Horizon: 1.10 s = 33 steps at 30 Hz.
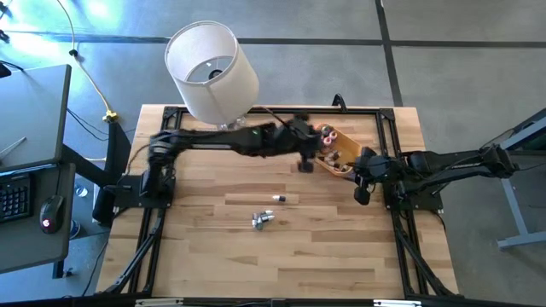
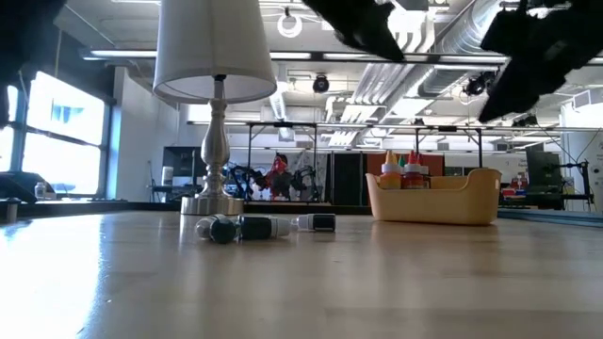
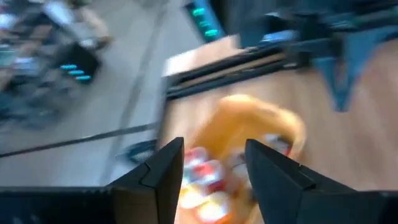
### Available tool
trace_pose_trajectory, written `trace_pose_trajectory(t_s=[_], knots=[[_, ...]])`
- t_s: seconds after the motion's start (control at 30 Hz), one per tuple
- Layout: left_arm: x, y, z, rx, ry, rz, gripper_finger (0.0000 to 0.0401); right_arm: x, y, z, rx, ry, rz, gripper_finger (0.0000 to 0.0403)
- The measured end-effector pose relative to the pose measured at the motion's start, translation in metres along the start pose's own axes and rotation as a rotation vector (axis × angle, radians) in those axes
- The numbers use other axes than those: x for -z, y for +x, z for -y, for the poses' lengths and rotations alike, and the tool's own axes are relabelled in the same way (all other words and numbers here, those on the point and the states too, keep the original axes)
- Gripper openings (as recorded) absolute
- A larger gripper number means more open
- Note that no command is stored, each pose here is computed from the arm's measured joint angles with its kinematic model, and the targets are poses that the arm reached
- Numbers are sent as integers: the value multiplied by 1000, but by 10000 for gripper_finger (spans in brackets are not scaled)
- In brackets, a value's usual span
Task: Pick & Place food coloring
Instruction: Put the dark small blue food coloring bottle into the yellow bin
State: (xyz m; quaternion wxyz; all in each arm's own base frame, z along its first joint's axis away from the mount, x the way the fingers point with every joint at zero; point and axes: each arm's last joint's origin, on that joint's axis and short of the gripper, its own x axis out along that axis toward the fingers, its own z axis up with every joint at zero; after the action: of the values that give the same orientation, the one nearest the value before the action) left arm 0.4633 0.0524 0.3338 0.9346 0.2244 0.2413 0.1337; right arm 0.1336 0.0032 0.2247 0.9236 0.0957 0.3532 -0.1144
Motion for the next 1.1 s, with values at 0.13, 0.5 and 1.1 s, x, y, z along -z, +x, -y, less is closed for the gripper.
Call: trace_pose_trajectory(t_s=[0.13,0.5,1.1], knots=[[-11,-58,-25,-93,18,-121,165,-18,-2,-4,-3,-94,194,0],[11,-144,-31,295,-172,-390,165,-45,32,-18,33,-310,375,57],[109,-158,53,154,-282,-246,165,-39,154,-49,-194,-361,389,124]])
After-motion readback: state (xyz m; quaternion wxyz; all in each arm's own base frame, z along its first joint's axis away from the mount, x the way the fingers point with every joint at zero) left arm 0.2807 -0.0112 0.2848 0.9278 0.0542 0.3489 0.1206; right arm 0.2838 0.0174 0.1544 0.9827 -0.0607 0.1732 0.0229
